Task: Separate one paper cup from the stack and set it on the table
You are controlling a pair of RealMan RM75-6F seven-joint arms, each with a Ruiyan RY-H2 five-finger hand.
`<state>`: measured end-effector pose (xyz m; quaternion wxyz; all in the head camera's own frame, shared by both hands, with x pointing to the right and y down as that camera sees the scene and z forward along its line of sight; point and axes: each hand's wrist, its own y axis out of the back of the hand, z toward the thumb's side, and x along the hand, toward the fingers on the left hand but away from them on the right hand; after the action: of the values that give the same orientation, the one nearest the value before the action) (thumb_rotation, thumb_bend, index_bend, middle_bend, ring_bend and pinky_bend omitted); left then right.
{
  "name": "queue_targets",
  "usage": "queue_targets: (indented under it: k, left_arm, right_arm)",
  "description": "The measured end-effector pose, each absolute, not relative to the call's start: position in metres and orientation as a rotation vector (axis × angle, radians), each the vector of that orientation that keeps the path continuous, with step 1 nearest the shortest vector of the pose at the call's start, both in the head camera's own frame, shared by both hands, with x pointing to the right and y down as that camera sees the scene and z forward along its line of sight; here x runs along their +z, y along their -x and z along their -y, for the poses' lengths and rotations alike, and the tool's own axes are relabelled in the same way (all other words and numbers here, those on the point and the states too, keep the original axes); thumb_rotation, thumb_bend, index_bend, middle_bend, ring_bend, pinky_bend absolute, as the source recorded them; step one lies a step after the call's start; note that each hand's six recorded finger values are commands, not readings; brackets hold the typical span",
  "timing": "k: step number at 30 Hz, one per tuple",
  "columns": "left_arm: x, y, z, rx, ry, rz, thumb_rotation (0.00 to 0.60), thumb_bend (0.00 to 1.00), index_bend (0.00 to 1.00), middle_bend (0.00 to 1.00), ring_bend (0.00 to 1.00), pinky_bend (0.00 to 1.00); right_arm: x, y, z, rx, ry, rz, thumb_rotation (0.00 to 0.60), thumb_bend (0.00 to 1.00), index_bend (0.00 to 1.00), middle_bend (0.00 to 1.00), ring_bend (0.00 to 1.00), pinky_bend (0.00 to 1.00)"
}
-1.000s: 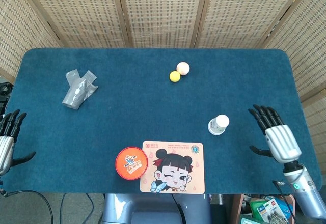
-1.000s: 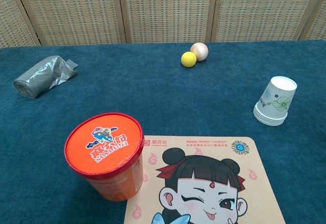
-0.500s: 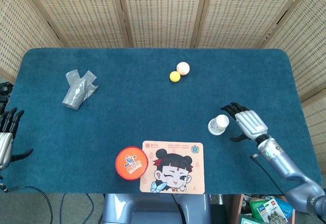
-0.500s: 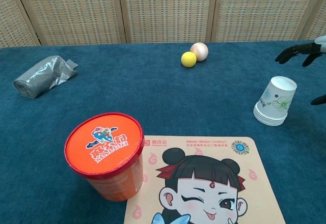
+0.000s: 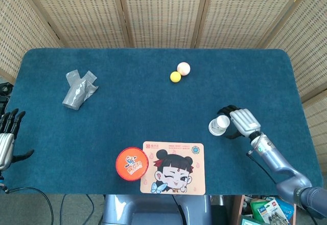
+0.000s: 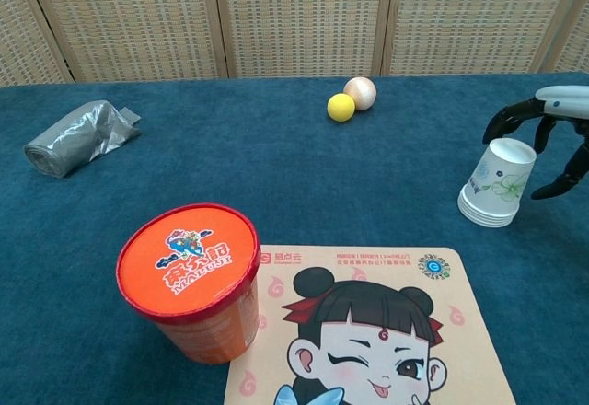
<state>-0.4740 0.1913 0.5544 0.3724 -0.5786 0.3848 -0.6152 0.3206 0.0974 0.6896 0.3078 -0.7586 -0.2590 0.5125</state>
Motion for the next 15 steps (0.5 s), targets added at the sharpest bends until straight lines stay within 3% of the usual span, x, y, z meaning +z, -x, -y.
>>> queue_targets:
  k: [7,15]
  left_arm:
    - [0.5556,0.4758,-0.1906,-1.585,1.486,-0.988,0.6,0.1,0.0,0.0,0.0,0.0]
    - [0.5566,0.4788,-0.1901,-1.594,1.488,-0.987,0.6,0.1,0.0,0.0,0.0,0.0]
  right_arm:
    - [0.6951,-0.3187,-0.0905,1.345,1.979,0.709,0.6,0.44,0.56,0.56,0.45,0.68]
    - [0.6902,-0.3152,-0.0871,1.302,1.976,0.741,0.6,0.5,0.58,0.58,0.47,0.71]
